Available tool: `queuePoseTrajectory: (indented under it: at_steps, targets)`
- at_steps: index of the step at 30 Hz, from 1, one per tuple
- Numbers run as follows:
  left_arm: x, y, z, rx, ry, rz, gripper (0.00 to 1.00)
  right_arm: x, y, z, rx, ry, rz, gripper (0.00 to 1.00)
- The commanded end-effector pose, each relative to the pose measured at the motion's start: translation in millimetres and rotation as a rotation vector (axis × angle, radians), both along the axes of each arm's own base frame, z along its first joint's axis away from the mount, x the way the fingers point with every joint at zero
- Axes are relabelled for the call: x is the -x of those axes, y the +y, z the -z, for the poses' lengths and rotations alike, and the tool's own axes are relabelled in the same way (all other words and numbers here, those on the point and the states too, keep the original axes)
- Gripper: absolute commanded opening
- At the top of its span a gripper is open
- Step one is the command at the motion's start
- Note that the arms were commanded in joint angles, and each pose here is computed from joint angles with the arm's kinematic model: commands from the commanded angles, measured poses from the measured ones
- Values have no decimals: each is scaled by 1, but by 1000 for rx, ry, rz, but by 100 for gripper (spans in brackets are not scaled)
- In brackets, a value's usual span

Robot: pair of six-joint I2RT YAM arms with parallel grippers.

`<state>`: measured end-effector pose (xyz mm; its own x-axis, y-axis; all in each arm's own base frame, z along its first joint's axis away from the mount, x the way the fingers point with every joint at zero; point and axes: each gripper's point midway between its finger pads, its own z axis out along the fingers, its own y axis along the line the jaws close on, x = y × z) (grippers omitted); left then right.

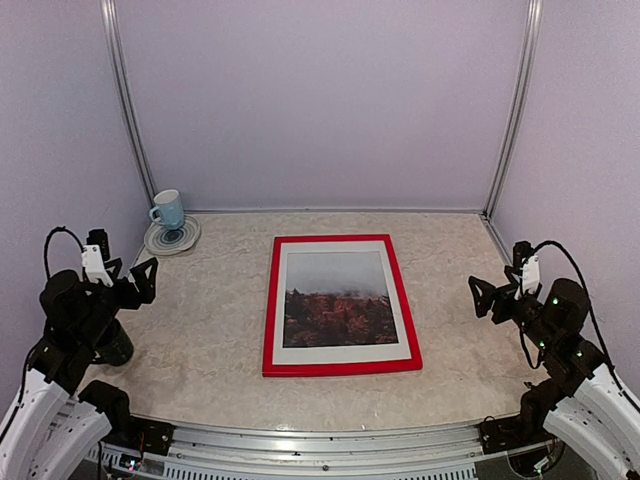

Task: Put the photo into the frame
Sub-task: Reset both arms

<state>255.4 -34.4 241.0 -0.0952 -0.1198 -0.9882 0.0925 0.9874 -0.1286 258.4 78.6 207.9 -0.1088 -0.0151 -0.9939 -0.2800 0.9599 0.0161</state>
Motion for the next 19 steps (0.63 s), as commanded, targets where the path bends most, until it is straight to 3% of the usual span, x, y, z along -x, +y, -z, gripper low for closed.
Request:
queuePoseTrajectory:
  at_steps: [1,19]
  targets:
    - [1,-8,-14,-70,-17,45,99,-1,-2,-13,5,-39,7,99]
    - [4,-3,-17,-107,-24,5,99,1,-5,-15,5,-52,17,99]
